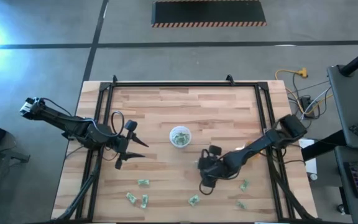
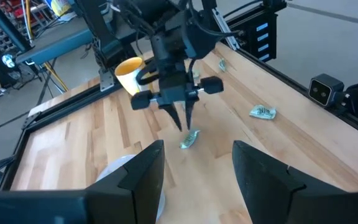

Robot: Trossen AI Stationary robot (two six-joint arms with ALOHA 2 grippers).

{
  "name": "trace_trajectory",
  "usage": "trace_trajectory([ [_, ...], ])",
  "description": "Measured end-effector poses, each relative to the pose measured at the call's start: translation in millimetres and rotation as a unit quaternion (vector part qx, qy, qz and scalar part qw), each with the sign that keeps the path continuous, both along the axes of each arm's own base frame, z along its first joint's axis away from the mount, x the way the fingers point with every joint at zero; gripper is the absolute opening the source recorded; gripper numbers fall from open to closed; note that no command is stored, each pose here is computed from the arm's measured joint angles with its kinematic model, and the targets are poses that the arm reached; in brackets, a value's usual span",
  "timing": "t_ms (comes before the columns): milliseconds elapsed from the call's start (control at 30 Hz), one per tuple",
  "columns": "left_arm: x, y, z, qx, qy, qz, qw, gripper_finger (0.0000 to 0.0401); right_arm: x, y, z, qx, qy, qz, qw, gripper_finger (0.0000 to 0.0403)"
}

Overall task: Pick and place Stevia / Truvia into bins
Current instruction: Put the light green stevia packet into the transparent container

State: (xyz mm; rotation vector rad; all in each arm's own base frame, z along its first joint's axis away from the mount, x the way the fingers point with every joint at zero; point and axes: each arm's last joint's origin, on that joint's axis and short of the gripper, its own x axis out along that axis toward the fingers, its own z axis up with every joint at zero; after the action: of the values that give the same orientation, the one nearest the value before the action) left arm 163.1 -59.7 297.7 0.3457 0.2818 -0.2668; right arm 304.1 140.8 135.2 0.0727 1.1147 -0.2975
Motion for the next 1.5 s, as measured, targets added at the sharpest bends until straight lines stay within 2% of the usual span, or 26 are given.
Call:
trace_trajectory([
  [133, 0.0, 0.0, 0.0, 0.000, 0.000, 0.000, 1.000, 0.0173, -4.3, 1.8, 13.3, -0.031, -0.033, -0.011, 0.999, 0.0063],
  [300, 0.0, 0.0, 0.0, 0.000, 0.000, 0.000, 1.000, 0.0173, -6.4, 5.6, 26.9, -0.023, -0.065, -0.008, 0.998, 0.0063],
  [467, 0.0, 0.0, 0.0, 0.000, 0.000, 0.000, 1.000, 0.0173, -0.4, 12.1, 16.2, -0.013, -0.089, 0.020, 0.996, 0.0068],
  [633, -0.3, 0.1, -0.6, 0.001, 0.003, 0.000, 1.000, 0.0173, 2.2, 12.3, -1.0, -0.016, -0.066, 0.033, 0.997, 0.0101],
  [900, -0.3, 0.1, -0.7, 0.001, 0.003, 0.000, 1.000, 0.0173, 4.3, 9.7, -3.8, -0.007, -0.067, 0.014, 0.998, 0.0172],
  [1100, -0.3, 0.1, -0.8, 0.001, 0.004, 0.000, 1.000, 0.0173, 1.4, 6.5, -8.3, 0.006, -0.061, -0.007, 0.998, 0.0200],
  [1300, -0.3, 0.1, -0.8, 0.001, 0.004, 0.000, 1.000, 0.0173, 1.0, 1.2, -11.0, 0.013, -0.053, -0.020, 0.998, 0.0192],
  [1500, -0.3, 0.1, -0.8, 0.001, 0.004, 0.000, 1.000, 0.0173, 0.9, -1.5, -11.9, 0.017, -0.042, -0.020, 0.999, 0.0143],
])
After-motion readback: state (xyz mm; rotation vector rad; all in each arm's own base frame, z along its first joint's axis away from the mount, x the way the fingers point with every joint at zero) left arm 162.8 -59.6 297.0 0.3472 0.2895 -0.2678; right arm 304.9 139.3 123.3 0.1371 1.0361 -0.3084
